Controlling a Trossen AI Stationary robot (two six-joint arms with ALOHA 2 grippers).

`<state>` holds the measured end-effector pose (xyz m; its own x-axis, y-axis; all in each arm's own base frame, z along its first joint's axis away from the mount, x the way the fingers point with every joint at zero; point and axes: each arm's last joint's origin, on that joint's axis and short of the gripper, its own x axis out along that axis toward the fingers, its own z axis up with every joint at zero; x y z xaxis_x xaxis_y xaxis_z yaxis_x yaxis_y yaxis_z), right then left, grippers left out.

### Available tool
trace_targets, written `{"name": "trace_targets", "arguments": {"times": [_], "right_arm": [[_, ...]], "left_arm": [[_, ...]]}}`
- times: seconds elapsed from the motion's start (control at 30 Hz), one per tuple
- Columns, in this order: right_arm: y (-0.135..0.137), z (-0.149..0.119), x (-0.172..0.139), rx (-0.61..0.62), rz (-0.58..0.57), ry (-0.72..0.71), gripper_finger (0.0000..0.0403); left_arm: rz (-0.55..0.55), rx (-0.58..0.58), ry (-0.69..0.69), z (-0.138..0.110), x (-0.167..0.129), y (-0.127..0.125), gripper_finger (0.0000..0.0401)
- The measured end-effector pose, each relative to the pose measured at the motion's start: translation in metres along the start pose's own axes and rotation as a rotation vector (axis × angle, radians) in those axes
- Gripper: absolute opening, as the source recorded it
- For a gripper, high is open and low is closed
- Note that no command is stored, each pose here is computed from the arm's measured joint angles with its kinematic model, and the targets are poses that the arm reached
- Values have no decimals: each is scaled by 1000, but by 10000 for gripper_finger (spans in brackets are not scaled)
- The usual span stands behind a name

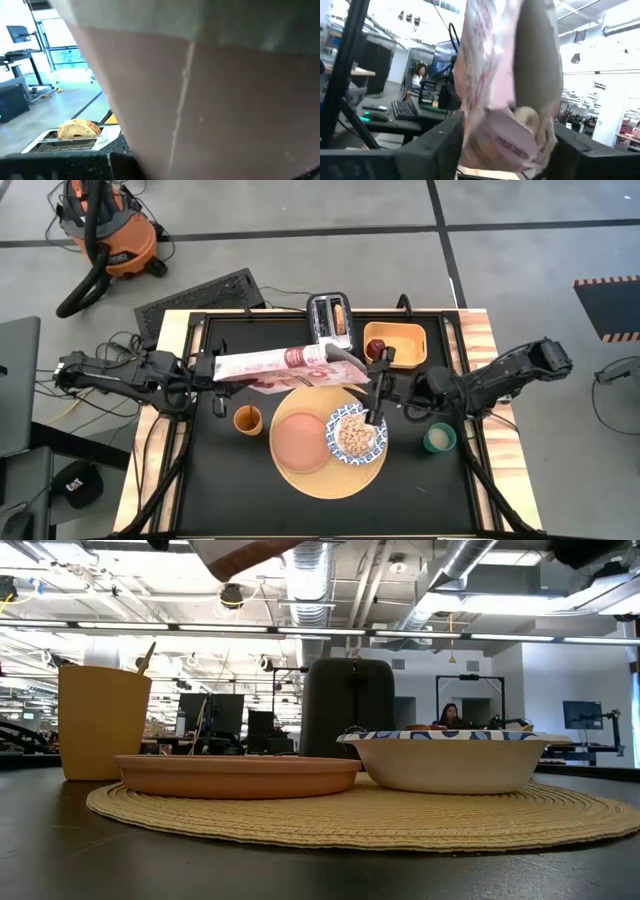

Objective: Arrange a breakfast setting
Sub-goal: Put the cereals into the bowl

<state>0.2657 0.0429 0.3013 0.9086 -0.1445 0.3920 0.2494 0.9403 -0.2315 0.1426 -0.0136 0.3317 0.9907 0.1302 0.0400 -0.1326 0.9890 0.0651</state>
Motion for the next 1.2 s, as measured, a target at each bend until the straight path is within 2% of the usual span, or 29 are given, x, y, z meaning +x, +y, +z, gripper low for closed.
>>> {"name": "trace_targets", "arguments": {"times": [0.1, 0.27, 0.33, 0.6, 0.73, 0.93, 1.03, 1.2], "right_arm": [[-4, 2, 4, -6, 11, -17, 216], [-8, 7, 9, -14, 39, -54, 111], [-11, 7, 11, -18, 31, -51, 87], [-16, 8, 16, -25, 23, -28, 87], [-17, 8, 16, -29, 23, -20, 87], [-23, 8, 20, -42, 0, -6, 87], [-28, 11, 28, -64, 4, 57, 87], [-37, 17, 46, -90, 6, 155, 87]], "left_arm": [[4, 9, 0, 0, 0, 0, 119], [8, 9, -2, 0, 0, 0, 119], [13, 9, -3, 0, 0, 0, 119], [34, -19, 17, -1, 0, 1, 127], [41, -48, 40, 0, -6, 3, 174], [83, -65, 161, 15, -26, 11, 258], [122, -59, 201, 21, -33, 15, 276], [198, -37, 238, 28, -40, 19, 281]]}}
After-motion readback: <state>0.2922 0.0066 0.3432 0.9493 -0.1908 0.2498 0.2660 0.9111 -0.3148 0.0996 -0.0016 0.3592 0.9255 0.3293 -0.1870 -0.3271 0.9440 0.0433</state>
